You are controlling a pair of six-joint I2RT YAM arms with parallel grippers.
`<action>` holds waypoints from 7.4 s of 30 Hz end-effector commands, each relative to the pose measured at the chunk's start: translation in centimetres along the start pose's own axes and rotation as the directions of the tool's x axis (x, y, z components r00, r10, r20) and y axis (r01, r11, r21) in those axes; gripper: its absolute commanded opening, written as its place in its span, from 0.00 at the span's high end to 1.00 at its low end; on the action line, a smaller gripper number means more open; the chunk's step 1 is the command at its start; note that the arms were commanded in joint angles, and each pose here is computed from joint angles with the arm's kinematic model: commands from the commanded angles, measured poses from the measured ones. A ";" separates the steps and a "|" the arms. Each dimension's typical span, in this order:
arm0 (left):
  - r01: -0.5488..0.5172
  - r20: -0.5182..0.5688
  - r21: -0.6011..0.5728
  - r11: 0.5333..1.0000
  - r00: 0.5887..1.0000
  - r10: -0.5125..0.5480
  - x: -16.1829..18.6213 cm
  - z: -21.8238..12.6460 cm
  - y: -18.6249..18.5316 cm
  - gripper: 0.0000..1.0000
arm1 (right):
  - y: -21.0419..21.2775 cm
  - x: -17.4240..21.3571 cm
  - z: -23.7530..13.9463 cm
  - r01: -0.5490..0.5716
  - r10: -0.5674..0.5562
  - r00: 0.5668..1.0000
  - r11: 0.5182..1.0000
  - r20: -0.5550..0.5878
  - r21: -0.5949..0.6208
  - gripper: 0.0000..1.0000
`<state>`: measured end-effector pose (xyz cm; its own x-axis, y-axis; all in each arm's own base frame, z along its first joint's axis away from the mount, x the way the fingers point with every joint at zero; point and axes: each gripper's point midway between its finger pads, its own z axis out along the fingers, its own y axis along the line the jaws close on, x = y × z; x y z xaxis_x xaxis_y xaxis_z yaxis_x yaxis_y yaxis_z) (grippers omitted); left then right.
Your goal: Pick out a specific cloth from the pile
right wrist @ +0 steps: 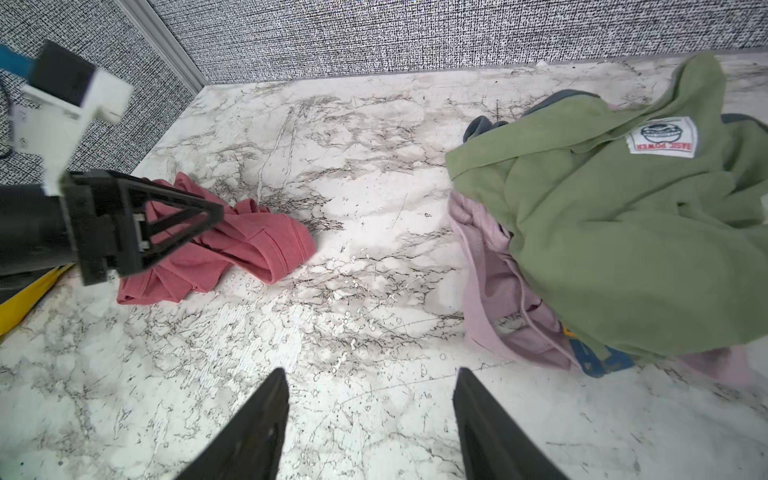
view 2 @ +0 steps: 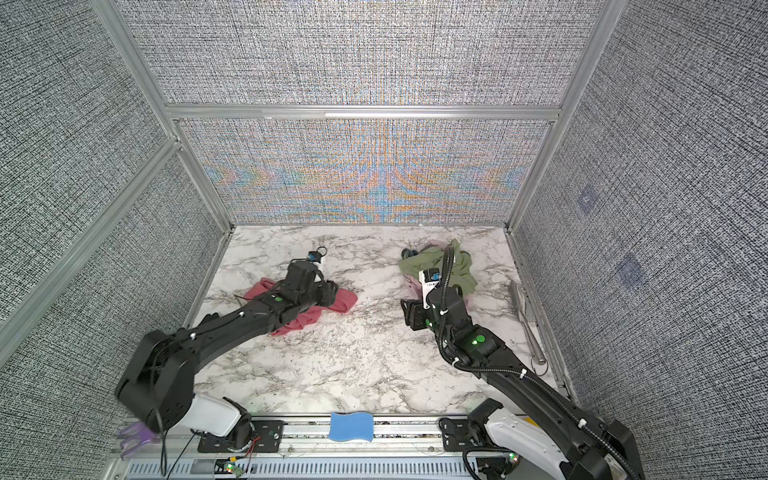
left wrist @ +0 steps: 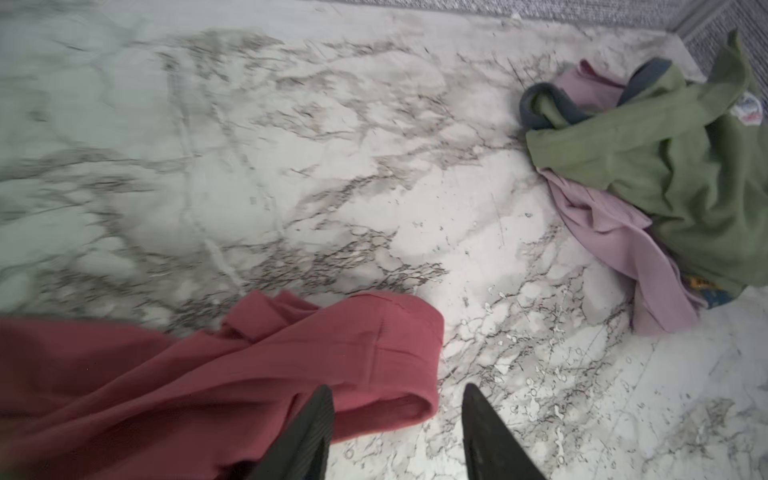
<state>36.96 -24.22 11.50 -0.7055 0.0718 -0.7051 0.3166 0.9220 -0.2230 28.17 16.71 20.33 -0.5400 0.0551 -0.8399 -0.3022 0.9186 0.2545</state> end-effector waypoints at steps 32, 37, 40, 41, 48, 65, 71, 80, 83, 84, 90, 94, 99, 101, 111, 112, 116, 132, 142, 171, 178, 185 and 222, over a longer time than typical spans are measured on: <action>-0.185 -0.257 -0.040 0.982 0.951 0.169 7.2 8.2 -0.7 0.48 | -0.5 0.5 -0.3 -0.020 0.020 1.000 1.000 -0.001 0.020 0.35; -0.203 -0.285 -0.058 0.978 0.942 0.179 8.3 8.4 -0.4 0.53 | -0.5 0.3 -0.5 -0.024 0.024 1.000 1.000 0.005 0.019 0.35; -0.211 -0.291 -0.078 0.974 0.940 0.180 8.6 8.4 0.0 0.64 | -0.6 0.3 -0.5 -0.019 0.019 1.000 1.000 0.005 0.025 0.35; -0.207 -0.292 -0.090 0.974 0.941 0.173 8.6 8.4 0.2 0.72 | -0.6 0.3 -0.5 -0.020 0.020 1.000 1.000 0.006 0.024 0.35; -0.173 -0.243 -0.101 0.980 0.959 0.144 7.2 7.4 -0.4 1.00 | -0.5 0.0 -0.3 -0.015 0.015 1.000 0.999 0.007 0.028 0.35; 0.012 0.106 -0.225 0.974 0.994 0.012 -6.1 -5.0 2.5 1.00 | 0.3 -0.9 0.4 0.001 -0.001 1.000 1.000 0.011 0.000 0.35; 0.150 0.174 -0.295 0.944 0.979 -0.102 -4.9 -8.3 9.4 1.00 | 0.6 -1.2 0.5 0.006 -0.006 1.000 1.000 0.016 -0.012 0.35; 0.270 0.191 -0.353 0.896 0.958 -0.214 0.1 -9.0 15.0 1.00 | 1.0 -1.5 0.9 0.014 -0.014 1.000 1.000 0.013 -0.024 0.35; 0.304 0.169 -0.372 0.877 0.951 -0.258 1.8 -8.6 16.4 1.00 | 1.3 -1.6 1.1 0.019 -0.018 1.000 0.999 0.008 -0.031 0.35; 0.316 0.167 -0.378 0.870 0.948 -0.271 2.2 -8.5 16.8 1.00 | 1.3 -1.7 1.1 0.020 -0.020 1.000 0.999 0.008 -0.032 0.35; 0.387 0.158 -0.394 0.833 0.922 -0.354 4.4 -7.9 19.0 1.00 | 1.3 -1.6 1.3 0.025 -0.025 1.000 0.999 0.003 -0.033 0.35; 0.414 0.139 -0.401 0.817 0.909 -0.392 5.9 -6.9 19.9 1.00 | 1.3 -1.6 1.3 0.028 -0.028 1.000 0.999 0.001 -0.029 0.35; 0.427 0.104 -0.415 0.804 0.899 -0.424 7.7 -5.4 20.6 1.00 | 1.3 -1.5 1.5 0.025 -0.025 1.000 0.999 -0.002 -0.028 0.35; 0.430 0.089 -0.420 0.799 0.896 -0.435 8.2 -4.9 20.8 1.00 | 1.2 -1.5 1.5 0.026 -0.026 1.000 0.999 -0.004 -0.027 0.35; 0.457 0.054 -0.395 0.797 0.877 -0.477 9.8 -3.1 20.6 1.00 | 1.1 -1.5 1.8 0.038 -0.038 0.999 0.999 -0.022 -0.013 0.35; 0.462 0.051 -0.390 0.797 0.875 -0.482 9.9 -2.9 20.5 1.00 | 1.1 -1.5 1.8 0.036 -0.037 0.999 0.999 -0.022 -0.014 0.35; 0.470 0.038 -0.383 0.795 0.868 -0.495 10.0 -2.6 20.4 0.97 | 1.2 -1.6 1.5 0.019 -0.020 1.000 1.000 -0.011 -0.023 0.35; 0.423 0.227 -0.345 0.838 0.904 -0.362 2.2 -11.9 18.5 0.55 | 1.7 -2.9 0.0 0.023 -0.022 0.999 0.999 0.029 -0.046 0.35; 0.185 0.220 -0.169 0.968 0.965 -0.146 -0.7 -10.5 11.4 0.55 | 1.8 -2.6 0.5 0.010 -0.008 1.000 0.998 0.026 -0.057 0.35; 0.410 -0.005 -0.268 0.872 0.905 -0.426 6.8 1.2 16.7 0.58 | 1.8 -2.2 2.5 0.014 -0.015 1.000 0.999 -0.026 -0.031 0.35; 0.483 0.061 -0.255 0.837 0.872 -0.485 3.3 2.6 22.7 0.58 | 1.7 -2.8 3.6 0.026 -0.026 0.999 1.000 -0.035 -0.004 0.35; 0.557 0.120 -0.225 0.799 0.830 -0.545 0.3 3.1 28.7 0.58 | 1.7 -2.9 5.5 0.029 -0.028 0.998 0.999 -0.060 0.018 0.35; 0.211 0.553 -0.386 0.898 0.832 0.043 -5.3 -14.1 19.9 0.38 | -19.1 -3.6 1.7 -0.099 -0.062 0.964 0.819 0.260 0.565 0.30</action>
<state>37.76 -2.59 18.80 -0.3133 -0.1227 -0.9417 -0.0258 0.9924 -0.1207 36.18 1.51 15.73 -0.4249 0.1146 -0.8980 0.1841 0.9822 0.0382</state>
